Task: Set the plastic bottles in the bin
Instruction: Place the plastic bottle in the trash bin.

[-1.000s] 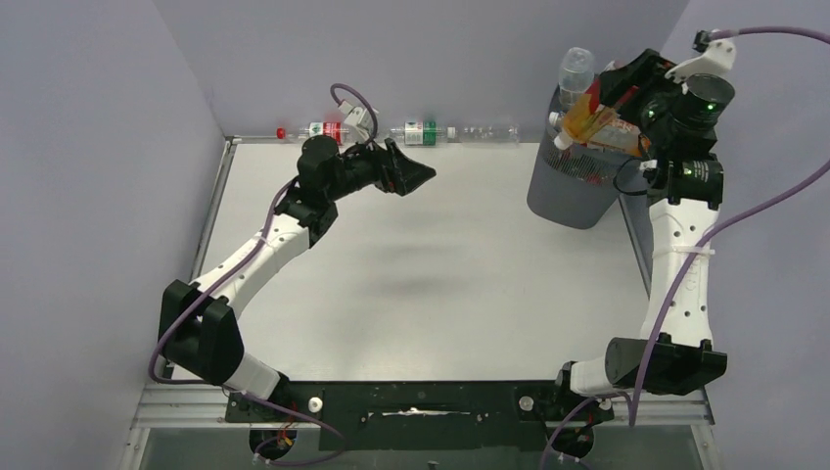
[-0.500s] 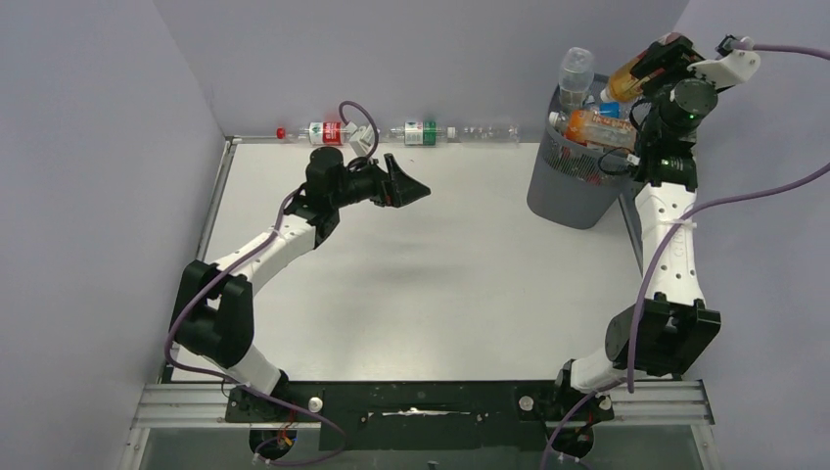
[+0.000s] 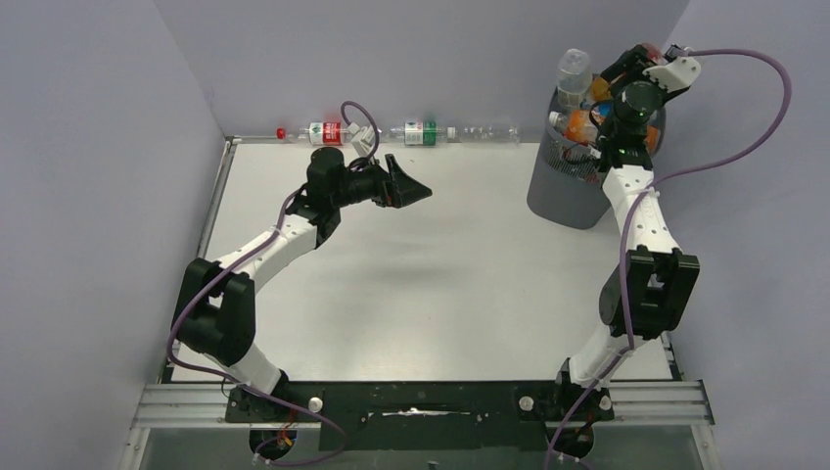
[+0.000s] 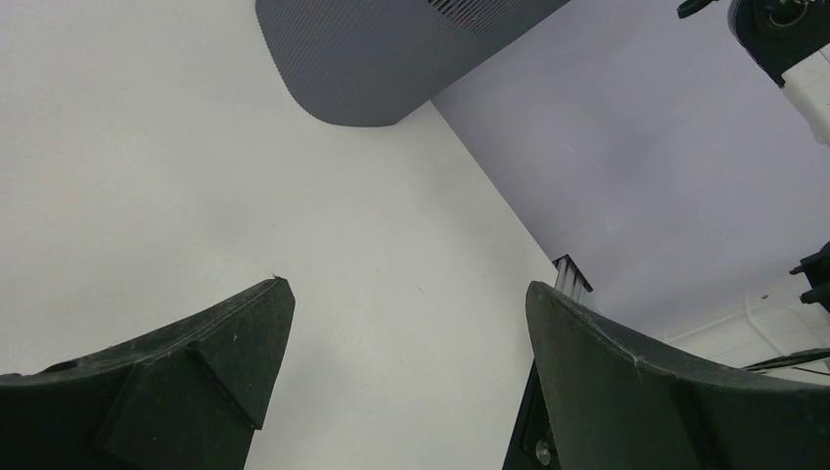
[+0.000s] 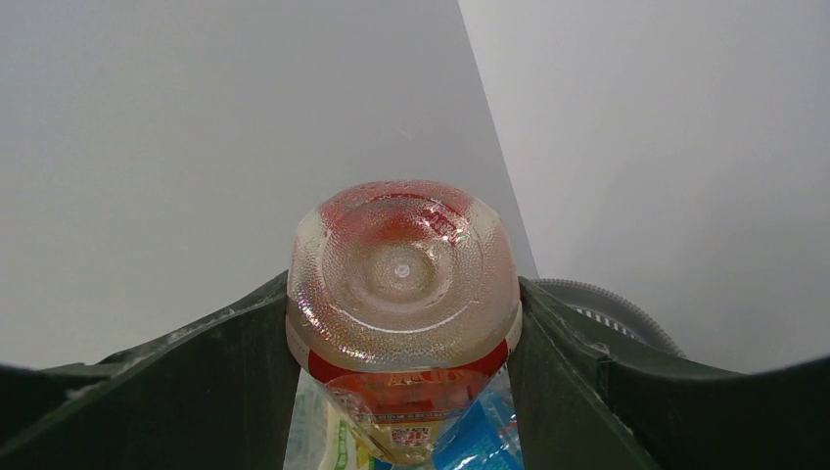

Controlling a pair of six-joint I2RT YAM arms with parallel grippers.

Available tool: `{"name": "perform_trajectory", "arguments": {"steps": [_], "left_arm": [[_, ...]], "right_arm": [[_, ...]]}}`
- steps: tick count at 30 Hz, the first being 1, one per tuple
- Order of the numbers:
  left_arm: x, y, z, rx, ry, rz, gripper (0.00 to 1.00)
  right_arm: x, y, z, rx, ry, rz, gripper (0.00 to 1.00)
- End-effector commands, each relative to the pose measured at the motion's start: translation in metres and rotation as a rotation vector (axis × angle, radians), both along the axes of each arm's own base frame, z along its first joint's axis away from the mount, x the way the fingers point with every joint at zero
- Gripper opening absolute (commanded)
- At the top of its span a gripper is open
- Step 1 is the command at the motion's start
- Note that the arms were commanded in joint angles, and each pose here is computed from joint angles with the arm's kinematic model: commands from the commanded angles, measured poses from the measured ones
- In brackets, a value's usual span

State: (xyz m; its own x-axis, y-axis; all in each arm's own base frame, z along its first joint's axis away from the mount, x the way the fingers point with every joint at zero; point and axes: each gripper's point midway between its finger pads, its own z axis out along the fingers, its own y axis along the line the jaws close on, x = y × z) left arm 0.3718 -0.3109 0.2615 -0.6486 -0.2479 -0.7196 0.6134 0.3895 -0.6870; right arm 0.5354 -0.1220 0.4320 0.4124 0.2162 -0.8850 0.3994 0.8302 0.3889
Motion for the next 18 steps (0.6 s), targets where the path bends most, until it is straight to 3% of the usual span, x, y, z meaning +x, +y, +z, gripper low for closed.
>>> {"name": "perform_trajectory", "arguments": {"steps": [1, 8, 18], "left_arm": [[-0.001, 0.0, 0.021, -0.043, -0.061, -0.016, 0.9], [-0.003, 0.001, 0.022, -0.027, -0.046, -0.017, 0.9], [-0.009, 0.011, 0.022, 0.036, -0.044, 0.009, 0.91]], "right_arm": [[0.005, -0.007, 0.013, -0.009, 0.01, -0.046, 0.62], [0.01, -0.007, -0.001, -0.01, 0.1, -0.067, 0.66], [0.012, -0.001, -0.021, 0.042, 0.172, -0.015, 0.87]]}}
